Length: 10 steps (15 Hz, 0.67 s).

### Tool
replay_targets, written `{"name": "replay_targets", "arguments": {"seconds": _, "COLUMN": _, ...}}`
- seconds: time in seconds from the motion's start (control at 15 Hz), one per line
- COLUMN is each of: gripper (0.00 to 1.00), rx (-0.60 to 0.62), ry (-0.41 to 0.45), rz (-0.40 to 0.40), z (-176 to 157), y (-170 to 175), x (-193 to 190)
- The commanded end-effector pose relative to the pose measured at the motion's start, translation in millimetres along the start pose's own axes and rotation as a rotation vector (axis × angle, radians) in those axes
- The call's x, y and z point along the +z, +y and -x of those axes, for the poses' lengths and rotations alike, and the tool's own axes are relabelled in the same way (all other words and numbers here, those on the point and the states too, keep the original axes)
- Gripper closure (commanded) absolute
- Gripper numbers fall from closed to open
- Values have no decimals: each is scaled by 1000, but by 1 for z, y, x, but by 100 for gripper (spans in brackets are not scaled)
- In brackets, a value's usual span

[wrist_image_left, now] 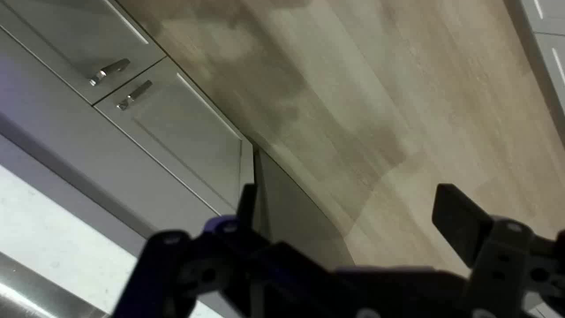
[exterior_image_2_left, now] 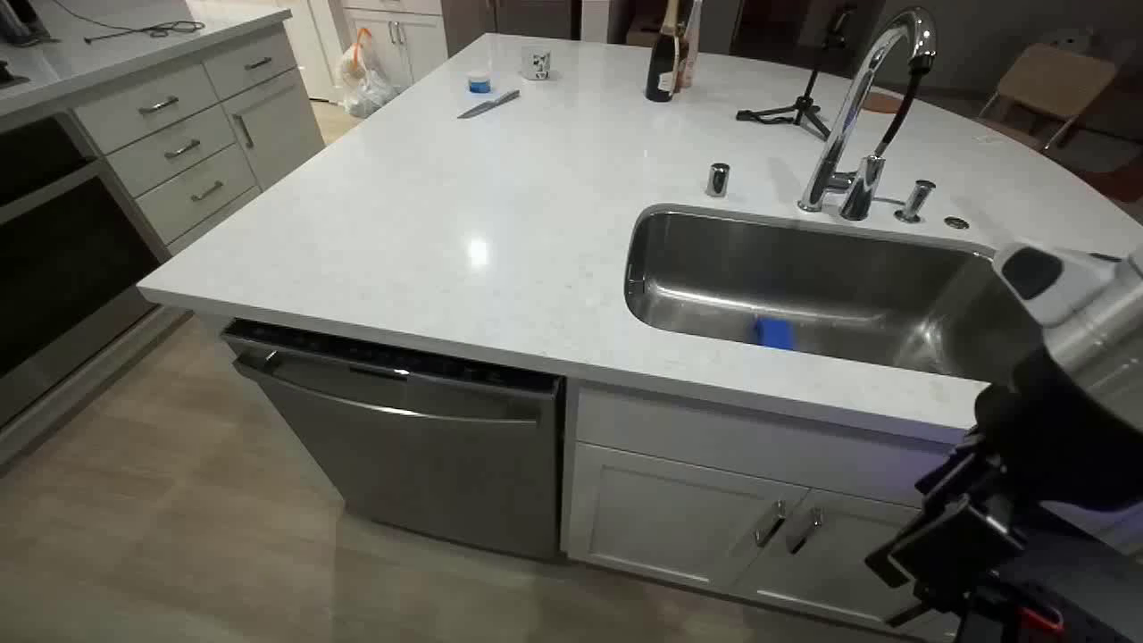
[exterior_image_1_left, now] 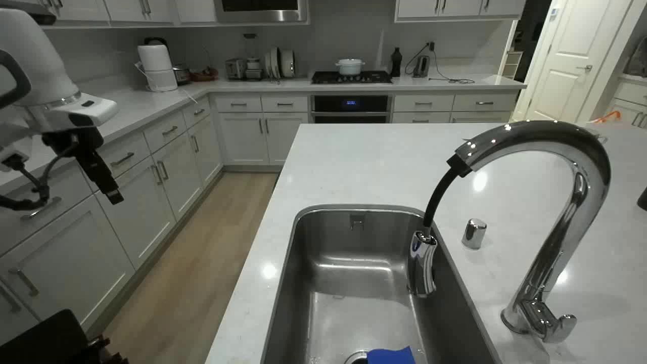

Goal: Pull the tap back into the other part of it

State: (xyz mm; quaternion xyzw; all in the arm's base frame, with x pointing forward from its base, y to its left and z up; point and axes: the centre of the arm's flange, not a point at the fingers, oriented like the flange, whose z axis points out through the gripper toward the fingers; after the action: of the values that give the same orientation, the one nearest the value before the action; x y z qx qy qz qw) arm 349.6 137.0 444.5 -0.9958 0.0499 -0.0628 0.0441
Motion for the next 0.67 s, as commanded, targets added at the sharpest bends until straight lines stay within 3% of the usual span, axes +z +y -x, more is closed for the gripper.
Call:
{"name": "replay_targets", "arguments": {"seconds": 0.0, "gripper": 0, "rx": 0, "ry": 0, "rz": 0, "z": 0, "y": 0, "x": 0}}
{"name": "replay_targets", "arguments": {"seconds": 0.33, "gripper": 0, "rx": 43, "ry": 22, "rz": 31, "z": -11, "y": 6, "x": 5}}
{"name": "replay_targets", "arguments": {"seconds": 0.6, "gripper": 0, "rx": 156, "ry": 74, "rz": 87, "z": -24, "y": 31, "x": 6}}
